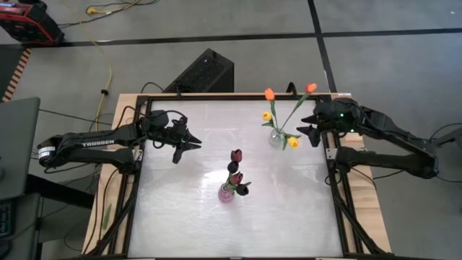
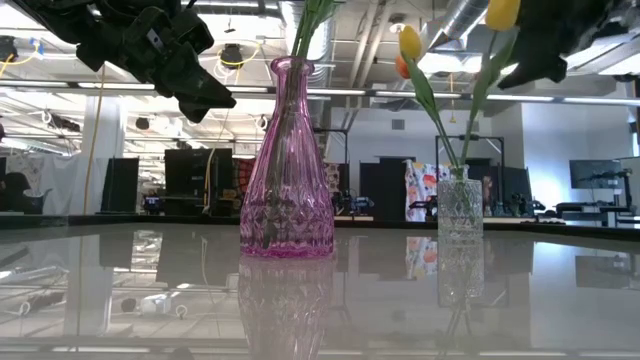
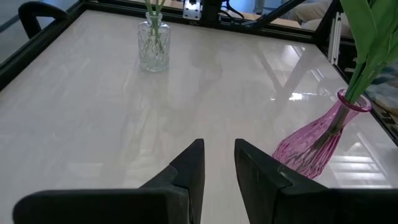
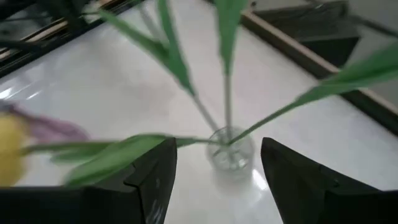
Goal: Sort flowers into vase by color
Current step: Return to Home Position
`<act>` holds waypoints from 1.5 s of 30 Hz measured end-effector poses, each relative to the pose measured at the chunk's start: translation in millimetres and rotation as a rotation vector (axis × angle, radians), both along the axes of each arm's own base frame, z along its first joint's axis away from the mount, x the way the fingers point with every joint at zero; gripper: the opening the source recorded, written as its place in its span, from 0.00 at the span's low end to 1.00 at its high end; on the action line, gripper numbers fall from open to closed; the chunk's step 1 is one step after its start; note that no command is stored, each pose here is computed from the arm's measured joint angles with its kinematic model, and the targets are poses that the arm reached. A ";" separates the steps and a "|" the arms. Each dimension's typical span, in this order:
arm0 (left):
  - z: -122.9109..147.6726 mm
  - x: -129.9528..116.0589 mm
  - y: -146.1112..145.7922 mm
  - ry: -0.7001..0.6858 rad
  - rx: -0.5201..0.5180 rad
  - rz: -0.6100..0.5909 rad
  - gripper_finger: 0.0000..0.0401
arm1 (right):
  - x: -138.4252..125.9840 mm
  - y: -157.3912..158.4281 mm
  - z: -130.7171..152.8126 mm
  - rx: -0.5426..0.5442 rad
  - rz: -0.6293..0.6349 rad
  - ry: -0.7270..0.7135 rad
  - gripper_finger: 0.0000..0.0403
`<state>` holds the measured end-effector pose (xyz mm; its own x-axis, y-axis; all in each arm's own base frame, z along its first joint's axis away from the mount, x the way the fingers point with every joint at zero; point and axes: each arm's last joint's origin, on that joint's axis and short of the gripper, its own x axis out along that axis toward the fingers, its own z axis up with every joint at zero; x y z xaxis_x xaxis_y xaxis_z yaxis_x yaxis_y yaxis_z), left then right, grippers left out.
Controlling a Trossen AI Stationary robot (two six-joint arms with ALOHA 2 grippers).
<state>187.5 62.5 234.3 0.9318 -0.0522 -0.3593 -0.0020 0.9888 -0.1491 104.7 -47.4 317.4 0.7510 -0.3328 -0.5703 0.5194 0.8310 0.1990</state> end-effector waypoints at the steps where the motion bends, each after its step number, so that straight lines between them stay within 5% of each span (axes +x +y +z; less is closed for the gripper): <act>1: 0.0 0.0 0.0 0.000 0.000 0.000 0.19 | -0.7 1.1 2.9 0.016 0.019 0.003 0.65; 18: 24.1 4.6 1.1 -0.070 0.031 -0.025 0.19 | -40.7 21.0 76.8 0.153 0.030 0.142 0.65; 25: 45.2 7.1 1.7 -0.128 0.035 -0.032 0.19 | -44.7 29.1 55.1 0.330 0.049 0.205 0.58; 33: 64.9 -3.2 -6.7 -0.208 0.051 -0.055 0.19 | -6.0 34.4 -0.7 0.428 0.229 0.236 0.30; 39: 76.6 -17.6 -16.9 -0.269 0.084 -0.084 0.19 | 20.6 55.8 -24.7 0.370 0.484 0.095 0.05; 45: 77.9 -27.0 -23.4 -0.264 0.109 -0.104 0.19 | 20.2 83.4 -41.7 0.134 0.603 -0.102 0.07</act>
